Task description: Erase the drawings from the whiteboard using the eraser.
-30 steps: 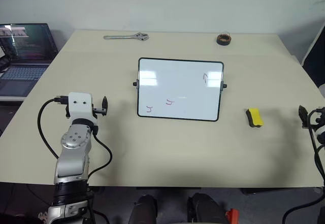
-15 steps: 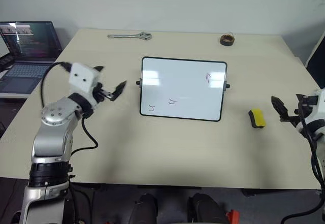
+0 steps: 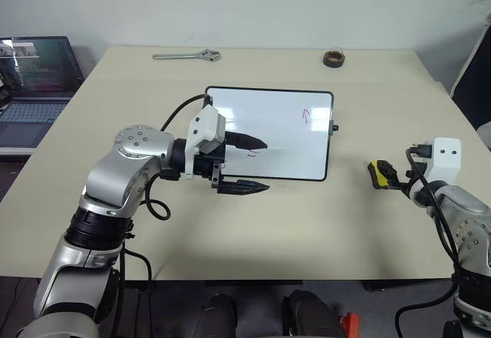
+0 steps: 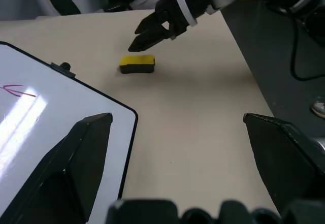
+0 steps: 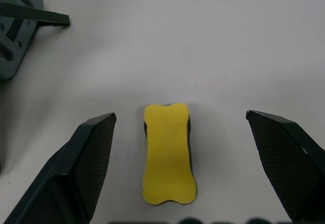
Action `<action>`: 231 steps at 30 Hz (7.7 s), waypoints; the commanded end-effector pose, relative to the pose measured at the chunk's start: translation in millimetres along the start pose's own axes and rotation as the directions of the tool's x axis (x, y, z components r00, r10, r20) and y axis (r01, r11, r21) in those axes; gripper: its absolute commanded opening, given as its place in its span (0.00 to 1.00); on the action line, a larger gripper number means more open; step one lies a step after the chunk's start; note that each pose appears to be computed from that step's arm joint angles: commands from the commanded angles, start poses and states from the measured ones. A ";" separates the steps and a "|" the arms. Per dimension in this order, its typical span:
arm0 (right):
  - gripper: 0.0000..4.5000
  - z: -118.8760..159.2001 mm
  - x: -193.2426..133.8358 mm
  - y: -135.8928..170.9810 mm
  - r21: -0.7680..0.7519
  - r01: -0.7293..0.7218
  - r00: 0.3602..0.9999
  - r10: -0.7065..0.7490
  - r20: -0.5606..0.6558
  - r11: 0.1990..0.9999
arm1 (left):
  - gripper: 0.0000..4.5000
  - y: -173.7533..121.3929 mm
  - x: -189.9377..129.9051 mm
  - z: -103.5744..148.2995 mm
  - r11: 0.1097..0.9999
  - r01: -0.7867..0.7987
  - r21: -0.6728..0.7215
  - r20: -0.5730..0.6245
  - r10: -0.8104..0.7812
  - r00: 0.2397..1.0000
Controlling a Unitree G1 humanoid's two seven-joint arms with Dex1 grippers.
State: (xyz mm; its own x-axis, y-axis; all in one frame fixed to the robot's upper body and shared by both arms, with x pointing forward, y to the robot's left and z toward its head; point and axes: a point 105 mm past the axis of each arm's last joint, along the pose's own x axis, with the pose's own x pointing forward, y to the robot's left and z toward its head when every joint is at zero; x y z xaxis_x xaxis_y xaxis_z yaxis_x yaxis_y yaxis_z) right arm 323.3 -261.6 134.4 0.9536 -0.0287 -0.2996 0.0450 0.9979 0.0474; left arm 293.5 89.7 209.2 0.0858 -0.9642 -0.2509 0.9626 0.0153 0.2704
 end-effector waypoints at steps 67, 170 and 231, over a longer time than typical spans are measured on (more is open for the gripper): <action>0.19 102.5 36.2 165.7 -0.550 -0.163 0.860 0.391 0.327 0.819 | 1.00 39.5 -33.2 -14.8 0.923 -0.383 -0.041 -0.086 0.378 0.922; 0.18 -15.6 48.5 256.6 -0.889 -0.445 0.676 0.693 -0.250 0.113 | 1.00 -25.4 -89.2 -100.9 0.811 -0.559 -0.172 -0.241 0.516 0.822; 0.15 38.4 30.4 228.5 -0.826 -0.355 0.699 0.711 0.076 0.437 | 1.00 -16.0 -103.7 -100.7 0.738 -0.655 -0.159 -0.227 0.619 0.752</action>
State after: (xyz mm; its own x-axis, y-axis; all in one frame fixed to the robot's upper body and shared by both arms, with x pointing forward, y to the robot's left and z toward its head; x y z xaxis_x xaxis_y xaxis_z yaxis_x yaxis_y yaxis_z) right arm 379.7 -38.4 147.0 0.7323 0.6547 -0.1874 -0.5752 0.4473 -0.6849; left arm 292.8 207.7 126.8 0.6791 -0.6814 -0.2730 0.7316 0.6585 0.1765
